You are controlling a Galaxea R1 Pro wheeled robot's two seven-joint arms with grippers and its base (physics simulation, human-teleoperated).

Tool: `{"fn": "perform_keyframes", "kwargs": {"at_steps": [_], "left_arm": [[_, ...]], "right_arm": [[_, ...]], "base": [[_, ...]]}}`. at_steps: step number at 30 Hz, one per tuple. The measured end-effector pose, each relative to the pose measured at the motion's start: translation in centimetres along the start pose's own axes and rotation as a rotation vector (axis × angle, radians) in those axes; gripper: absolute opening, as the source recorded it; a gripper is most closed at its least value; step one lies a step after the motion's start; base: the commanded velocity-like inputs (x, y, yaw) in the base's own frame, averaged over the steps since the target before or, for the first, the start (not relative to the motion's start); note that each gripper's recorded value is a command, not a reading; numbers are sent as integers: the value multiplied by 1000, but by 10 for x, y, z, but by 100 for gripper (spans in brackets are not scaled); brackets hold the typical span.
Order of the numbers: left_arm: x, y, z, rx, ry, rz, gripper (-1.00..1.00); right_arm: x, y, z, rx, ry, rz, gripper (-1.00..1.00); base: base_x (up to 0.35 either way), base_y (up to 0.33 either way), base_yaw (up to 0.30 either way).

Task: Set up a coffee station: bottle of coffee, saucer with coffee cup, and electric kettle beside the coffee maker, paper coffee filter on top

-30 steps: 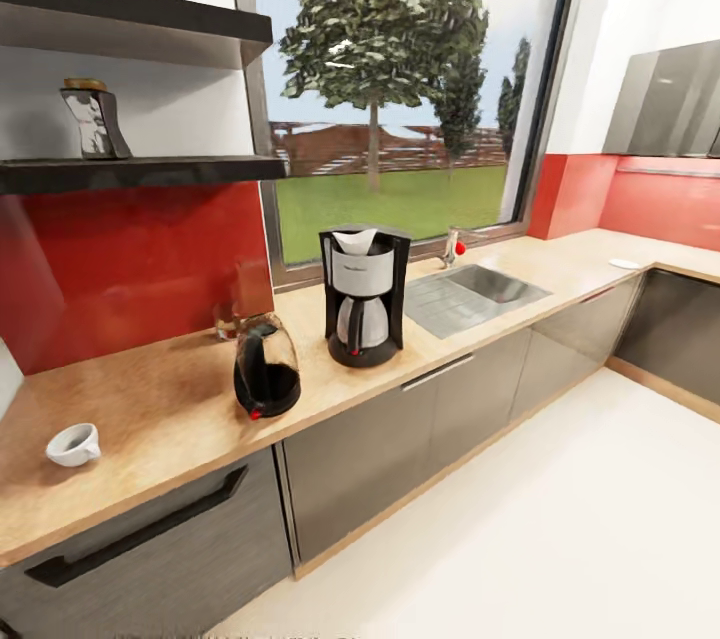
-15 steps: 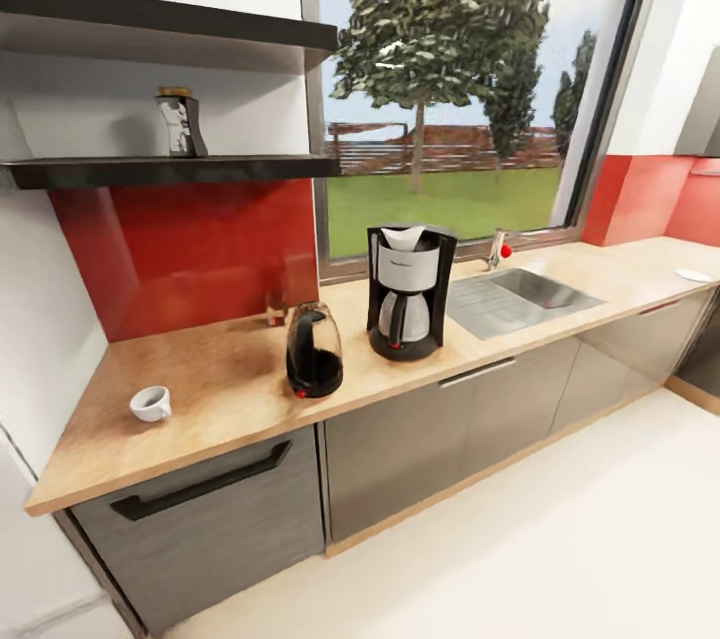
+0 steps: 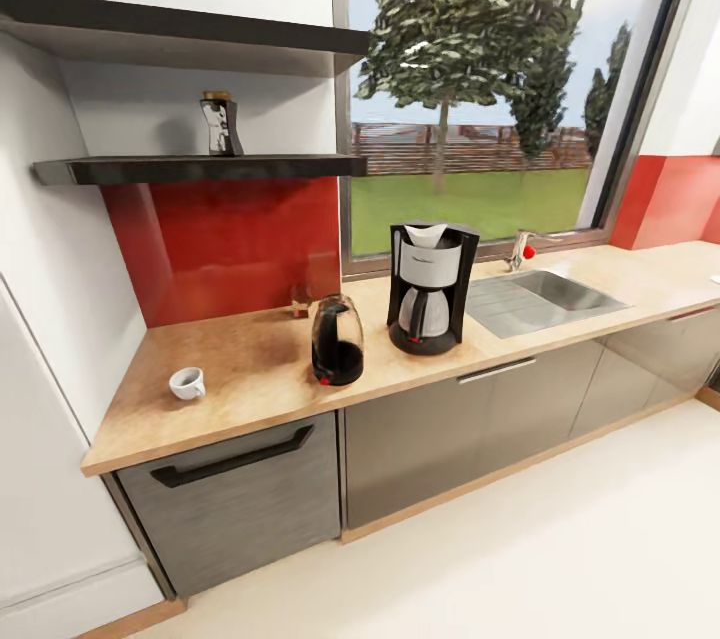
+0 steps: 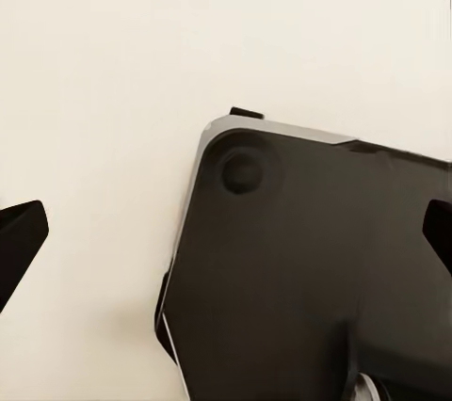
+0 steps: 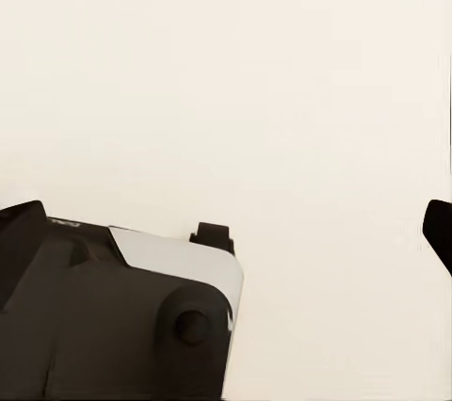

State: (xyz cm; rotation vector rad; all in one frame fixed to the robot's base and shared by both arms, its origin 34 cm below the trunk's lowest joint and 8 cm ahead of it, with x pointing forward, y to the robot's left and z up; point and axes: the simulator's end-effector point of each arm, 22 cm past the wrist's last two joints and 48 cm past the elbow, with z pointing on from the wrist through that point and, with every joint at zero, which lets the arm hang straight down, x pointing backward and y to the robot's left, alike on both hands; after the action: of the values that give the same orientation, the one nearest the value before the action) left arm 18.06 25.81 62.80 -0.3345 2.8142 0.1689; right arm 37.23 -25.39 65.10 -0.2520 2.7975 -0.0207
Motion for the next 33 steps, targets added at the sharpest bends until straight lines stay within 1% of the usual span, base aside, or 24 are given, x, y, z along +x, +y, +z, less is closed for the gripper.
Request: {"fn": "perform_keyframes", "kwargs": {"at_steps": [3, 5, 6, 7, 8, 10, 11, 12, 15, 16, 17, 18, 19, 20, 21, 23, 24, 25, 27, 33], "left_arm": [[-8, 5, 2, -5, -14, 13, 100], [-28, 22, 7, -24, -51, 20, 100], [-35, 27, 9, -30, -65, 23, 100], [-53, 36, 12, -40, -100, 23, 100], [-64, 40, 13, -44, -122, 23, 100], [-109, 48, 15, -54, -210, 20, 100], [-152, 44, 13, -49, -297, 8, 100], [-200, 41, 6, -44, -398, 0, 100], [-242, 28, -5, -26, -491, -14, 100], [-250, 26, -7, -22, -506, -17, 100], [-282, 11, -16, 0, -572, -20, 100], [-324, -9, -30, 29, -654, -24, 100], [-360, -24, -42, 53, -721, -28, 100], [-386, -35, -53, 70, -769, -30, 100], [-398, -40, -58, 77, -791, -31, 100], [-440, -56, -77, 103, -864, -33, 100], [-449, -59, -82, 108, -880, -34, 100], [-466, -65, -91, 118, -910, -35, 100], [-488, -73, -104, 132, -950, -35, 100], [-541, -96, -139, 169, -1042, -42, 100]], "right_arm": [[0, 0, 0, -1, -1, -20, 100], [0, 3, 0, -6, -1, -26, 100], [-1, 4, 0, -7, -1, -27, 100], [-1, 5, 0, -8, -2, -28, 100], [-1, 6, 0, -9, -2, -28, 100], [-1, 6, 0, -10, -2, -28, 100], [-1, 7, 0, -11, -2, -28, 100], [-1, 7, 0, -10, -2, -27, 100], [-1, 7, 0, -9, -3, -27, 100], [-1, 7, 0, -8, -3, -27, 100], [-2, 7, 0, -8, -3, -26, 100], [-2, 6, 0, -8, -4, -26, 100], [-2, 6, 0, -8, -4, -25, 100], [-2, 6, 0, -8, -5, -25, 100], [-2, 6, 0, -8, -5, -25, 100], [-2, 6, 0, -7, -5, -25, 100], [-2, 6, 0, -7, -5, -25, 100], [-2, 6, 0, -7, -5, -25, 100], [-2, 5, 0, -6, -5, -25, 100], [-2, 4, 0, -5, -4, -25, 100]], "base": [[0, 0, 0], [0, 0, 0], [0, 0, 0], [0, 0, 0], [0, 0, 0], [0, 0, 0], [0, 0, 0], [0, 0, 0], [0, 0, 0], [0, 0, 0], [0, 0, 0], [0, 0, 0], [0, 0, 0], [0, 0, 0], [0, 0, 0], [0, 0, 0], [0, 0, 0], [0, 0, 0], [0, 0, 0], [0, 0, 0]]}}
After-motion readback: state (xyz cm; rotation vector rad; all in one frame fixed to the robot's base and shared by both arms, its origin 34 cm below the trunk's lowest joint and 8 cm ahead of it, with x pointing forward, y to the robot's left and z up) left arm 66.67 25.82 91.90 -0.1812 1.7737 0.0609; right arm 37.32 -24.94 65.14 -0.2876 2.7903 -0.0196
